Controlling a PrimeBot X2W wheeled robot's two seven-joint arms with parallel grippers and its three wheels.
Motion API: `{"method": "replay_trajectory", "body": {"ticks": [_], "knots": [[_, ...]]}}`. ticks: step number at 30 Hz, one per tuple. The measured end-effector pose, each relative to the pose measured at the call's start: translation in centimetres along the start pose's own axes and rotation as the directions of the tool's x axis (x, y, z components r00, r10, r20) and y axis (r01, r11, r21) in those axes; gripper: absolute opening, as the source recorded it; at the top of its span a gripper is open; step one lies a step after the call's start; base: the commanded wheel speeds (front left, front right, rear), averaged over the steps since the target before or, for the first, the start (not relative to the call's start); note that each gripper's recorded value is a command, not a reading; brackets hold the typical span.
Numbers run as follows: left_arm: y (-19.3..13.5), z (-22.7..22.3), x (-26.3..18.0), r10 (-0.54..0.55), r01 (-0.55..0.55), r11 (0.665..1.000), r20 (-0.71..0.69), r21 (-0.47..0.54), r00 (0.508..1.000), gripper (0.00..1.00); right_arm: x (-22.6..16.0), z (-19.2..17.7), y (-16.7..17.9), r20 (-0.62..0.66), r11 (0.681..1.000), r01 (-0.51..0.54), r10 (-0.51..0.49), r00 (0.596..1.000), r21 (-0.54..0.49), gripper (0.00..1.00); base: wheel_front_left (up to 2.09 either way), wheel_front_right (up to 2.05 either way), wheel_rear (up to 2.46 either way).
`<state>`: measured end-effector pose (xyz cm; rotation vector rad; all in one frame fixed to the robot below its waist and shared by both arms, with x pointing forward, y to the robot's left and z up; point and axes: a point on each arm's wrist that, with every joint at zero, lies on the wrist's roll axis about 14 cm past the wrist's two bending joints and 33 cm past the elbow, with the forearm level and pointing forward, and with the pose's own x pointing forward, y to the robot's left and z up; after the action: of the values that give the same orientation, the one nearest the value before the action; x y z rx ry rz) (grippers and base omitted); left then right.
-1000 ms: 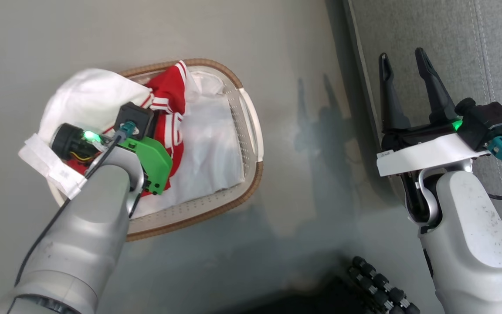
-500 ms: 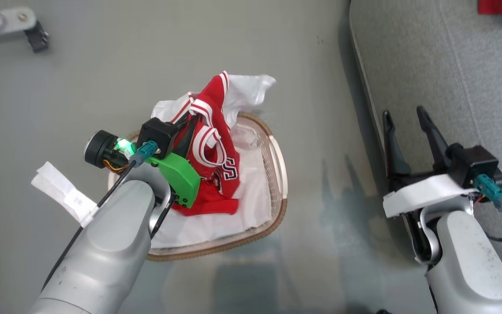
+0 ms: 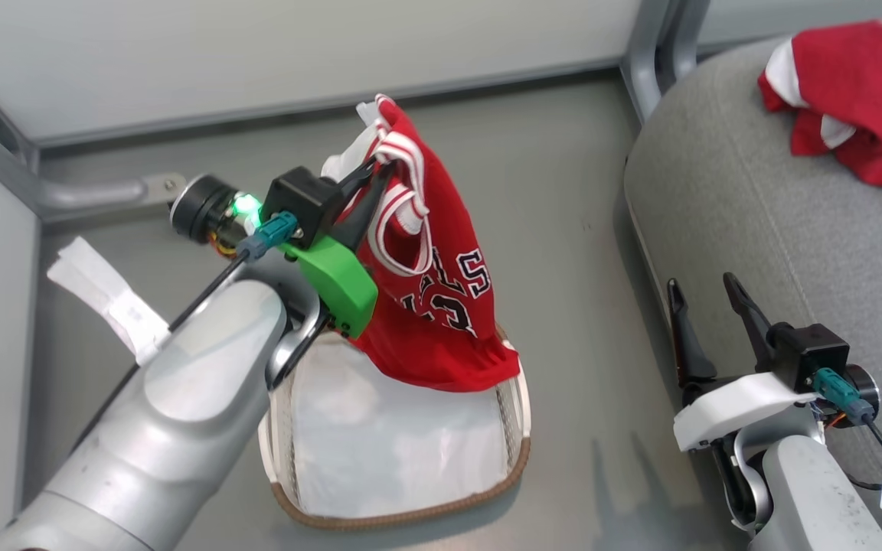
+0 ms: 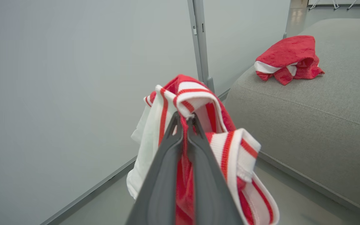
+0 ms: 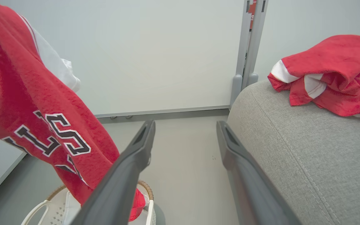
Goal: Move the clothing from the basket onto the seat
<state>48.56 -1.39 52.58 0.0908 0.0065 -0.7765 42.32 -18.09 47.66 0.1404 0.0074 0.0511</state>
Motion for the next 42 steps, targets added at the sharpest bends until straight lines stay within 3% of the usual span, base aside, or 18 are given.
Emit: {"method": "replay_trajectory", "body": {"ticks": [9, 16, 24, 31, 35, 42], "knots": [[-0.4, 11.9, -1.2, -0.040, 0.009, 0.986, 0.182, 0.166, 0.982, 0.00, -1.3, 3.7, 2.6, 0.094, 0.997, -0.073, 0.074, 0.993, -0.014, 1.00, 0.00, 0.00, 0.00], [-1.5, 17.2, -1.5, -0.080, 0.019, 0.970, 0.246, 0.240, 0.966, 0.00, -1.7, 5.7, 5.0, 0.144, 0.990, -0.140, 0.144, 0.979, -0.033, 1.00, 0.00, 0.00, 0.00], [-2.4, 19.0, -1.6, -0.101, 0.032, 0.965, 0.258, 0.261, 0.961, 0.00, -2.1, 8.1, 9.2, 0.210, 0.963, -0.263, 0.269, 0.940, -0.056, 1.00, 0.00, 0.00, 0.00], [-3.6, 19.3, -1.9, -0.121, 0.050, 0.963, 0.258, 0.265, 0.959, 0.00, -2.6, 9.7, 14.3, 0.248, 0.909, -0.406, 0.415, 0.875, -0.088, 1.00, 0.00, 0.00, 0.00], [-4.3, 20.2, -2.3, -0.132, 0.054, 0.961, 0.275, 0.272, 0.952, 0.00, -1.7, 9.4, 16.0, 0.212, 0.883, -0.444, 0.469, 0.857, -0.154, 1.00, 0.00, 0.00, 0.00], [-5.5, 21.3, -3.5, -0.155, 0.063, 0.954, 0.306, 0.292, 0.939, 0.00, 0.9, 7.3, 16.8, 0.098, 0.854, -0.466, 0.497, 0.862, -0.231, 1.00, 0.00, 0.00, 0.00]]}}
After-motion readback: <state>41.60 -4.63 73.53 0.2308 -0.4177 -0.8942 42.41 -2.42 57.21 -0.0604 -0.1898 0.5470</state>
